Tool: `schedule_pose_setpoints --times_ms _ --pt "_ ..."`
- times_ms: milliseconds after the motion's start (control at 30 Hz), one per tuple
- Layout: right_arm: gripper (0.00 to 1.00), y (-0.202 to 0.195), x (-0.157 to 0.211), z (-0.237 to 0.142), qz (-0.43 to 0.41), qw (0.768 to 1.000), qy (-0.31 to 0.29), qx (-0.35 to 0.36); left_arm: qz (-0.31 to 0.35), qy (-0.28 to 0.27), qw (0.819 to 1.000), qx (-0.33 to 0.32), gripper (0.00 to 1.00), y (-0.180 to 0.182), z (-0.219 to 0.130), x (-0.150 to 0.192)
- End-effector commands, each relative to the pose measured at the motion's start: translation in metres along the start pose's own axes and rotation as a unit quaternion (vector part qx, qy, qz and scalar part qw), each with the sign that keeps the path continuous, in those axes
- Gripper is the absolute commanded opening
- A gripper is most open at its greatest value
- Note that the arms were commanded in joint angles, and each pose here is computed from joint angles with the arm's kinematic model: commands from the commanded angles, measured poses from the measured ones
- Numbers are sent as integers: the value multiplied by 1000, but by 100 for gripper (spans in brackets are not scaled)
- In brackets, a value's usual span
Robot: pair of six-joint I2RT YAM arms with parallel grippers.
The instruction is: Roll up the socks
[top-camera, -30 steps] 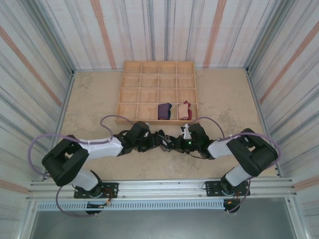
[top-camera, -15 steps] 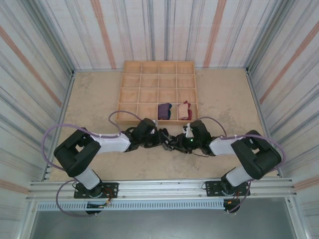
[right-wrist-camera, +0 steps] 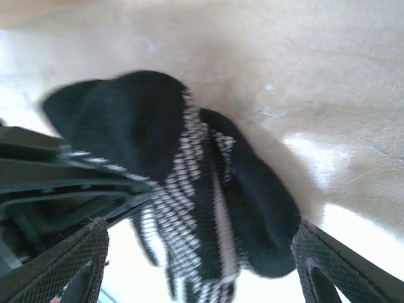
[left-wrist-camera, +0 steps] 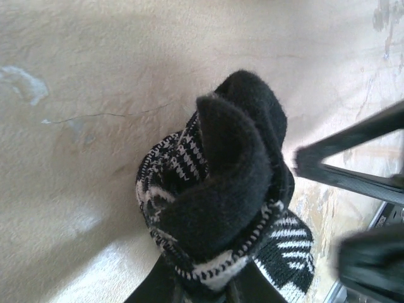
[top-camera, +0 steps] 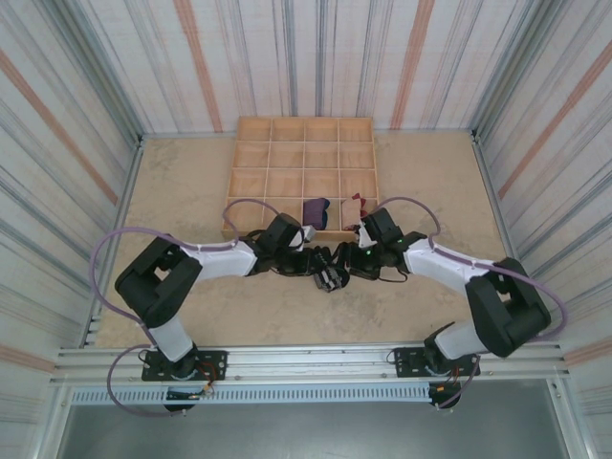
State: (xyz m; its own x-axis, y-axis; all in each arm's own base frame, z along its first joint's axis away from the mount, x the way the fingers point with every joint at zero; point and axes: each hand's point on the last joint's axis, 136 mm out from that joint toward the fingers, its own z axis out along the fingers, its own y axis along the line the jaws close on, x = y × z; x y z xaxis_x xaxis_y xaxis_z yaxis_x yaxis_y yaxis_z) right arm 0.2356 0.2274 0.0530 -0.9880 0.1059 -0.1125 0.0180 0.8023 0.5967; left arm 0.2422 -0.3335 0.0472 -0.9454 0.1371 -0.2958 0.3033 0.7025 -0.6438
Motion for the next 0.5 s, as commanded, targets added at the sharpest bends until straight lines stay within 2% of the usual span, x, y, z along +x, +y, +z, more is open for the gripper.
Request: schedule_pose_setpoints --times_ms 0,100,200,367,467 --pt "79 -8 7 15 -8 1000 29 3 12 36 999 -3 4 3 7 14" --pt "75 -7 11 23 -18 999 35 11 6 34 999 -4 4 7 9 16" --pt "66 -6 18 32 -16 999 44 7 1 33 999 -2 4 8 12 17" --pt "36 -11 27 46 -18 998 55 25 -3 28 1000 2 5 7 12 16" --pt "14 -11 28 47 -21 998 54 29 -9 29 1000 0 12 3 2 14"
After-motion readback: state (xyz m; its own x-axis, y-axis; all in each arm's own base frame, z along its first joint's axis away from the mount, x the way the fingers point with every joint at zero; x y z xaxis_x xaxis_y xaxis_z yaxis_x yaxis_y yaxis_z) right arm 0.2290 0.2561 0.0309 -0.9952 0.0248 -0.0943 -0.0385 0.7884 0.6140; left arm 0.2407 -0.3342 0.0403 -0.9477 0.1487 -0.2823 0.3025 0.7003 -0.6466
